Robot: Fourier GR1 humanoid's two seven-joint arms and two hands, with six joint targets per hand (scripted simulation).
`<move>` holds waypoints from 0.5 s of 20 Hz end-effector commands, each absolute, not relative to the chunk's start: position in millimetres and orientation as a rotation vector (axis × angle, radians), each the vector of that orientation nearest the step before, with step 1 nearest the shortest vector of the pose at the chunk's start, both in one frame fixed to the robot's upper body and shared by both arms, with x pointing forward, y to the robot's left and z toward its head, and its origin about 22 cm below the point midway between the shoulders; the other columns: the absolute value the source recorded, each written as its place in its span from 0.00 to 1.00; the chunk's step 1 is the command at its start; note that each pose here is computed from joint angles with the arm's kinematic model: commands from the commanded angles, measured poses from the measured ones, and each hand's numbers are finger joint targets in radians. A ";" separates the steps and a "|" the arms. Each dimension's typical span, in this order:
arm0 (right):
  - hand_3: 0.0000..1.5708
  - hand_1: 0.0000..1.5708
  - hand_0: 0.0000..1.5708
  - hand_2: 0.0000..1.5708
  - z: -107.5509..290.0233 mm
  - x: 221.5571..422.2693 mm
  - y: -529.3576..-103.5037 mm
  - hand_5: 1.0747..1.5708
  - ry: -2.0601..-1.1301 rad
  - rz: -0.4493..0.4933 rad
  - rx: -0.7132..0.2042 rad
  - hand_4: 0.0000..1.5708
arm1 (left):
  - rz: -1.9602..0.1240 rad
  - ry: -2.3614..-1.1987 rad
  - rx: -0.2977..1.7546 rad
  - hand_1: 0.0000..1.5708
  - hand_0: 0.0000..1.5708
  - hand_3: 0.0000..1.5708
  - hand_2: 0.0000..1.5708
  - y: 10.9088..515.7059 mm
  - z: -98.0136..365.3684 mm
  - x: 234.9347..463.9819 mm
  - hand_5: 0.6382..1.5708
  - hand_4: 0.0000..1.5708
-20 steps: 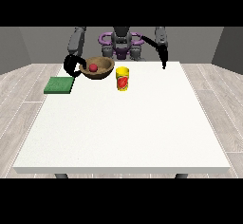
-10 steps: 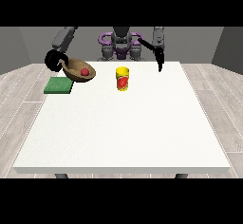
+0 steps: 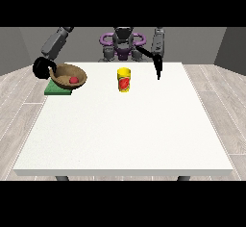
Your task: Pick the cup and pour the ball into the bowl, then pick the bowl and place it on the pad
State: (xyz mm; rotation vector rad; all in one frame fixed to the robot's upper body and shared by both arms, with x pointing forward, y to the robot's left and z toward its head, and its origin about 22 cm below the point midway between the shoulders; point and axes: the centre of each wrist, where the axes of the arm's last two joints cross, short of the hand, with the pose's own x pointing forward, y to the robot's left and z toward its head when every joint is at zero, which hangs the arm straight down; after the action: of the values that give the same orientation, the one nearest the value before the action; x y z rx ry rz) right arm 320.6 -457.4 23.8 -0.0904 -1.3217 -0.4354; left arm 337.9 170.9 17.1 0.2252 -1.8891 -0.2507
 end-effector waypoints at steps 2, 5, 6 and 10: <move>0.31 1.00 1.00 1.00 36.8 299.0 -501.1 1.00 -1.465 -0.479 -0.088 0.54 | -0.277 -2.050 0.234 0.00 0.00 0.00 0.00 162.4 51.3 336.6 0.07 0.00; 0.00 1.00 1.00 1.00 50.1 288.1 -523.6 1.00 -1.512 -0.489 -0.080 0.54 | -0.266 -2.109 0.237 0.00 0.00 0.00 0.00 165.2 78.2 329.5 0.07 0.00; 0.00 1.00 1.00 1.00 68.4 313.4 -510.2 1.00 -1.533 -0.480 -0.035 0.54 | -0.248 -2.125 0.272 0.00 0.00 0.00 0.00 154.7 75.5 335.9 0.07 0.00; 0.00 1.00 1.00 1.00 68.7 313.4 -512.9 1.00 -1.594 -0.505 -0.039 0.54 | -0.251 -2.184 0.285 0.00 0.00 0.00 0.00 158.7 91.3 321.2 0.07 0.00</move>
State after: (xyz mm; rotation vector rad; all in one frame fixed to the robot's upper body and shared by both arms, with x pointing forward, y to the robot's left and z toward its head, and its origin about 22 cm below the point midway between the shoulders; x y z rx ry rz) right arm 312.5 -506.9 60.4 -0.0450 -1.5327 -0.5044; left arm 330.3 157.4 77.6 0.2620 -2.1275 -0.2598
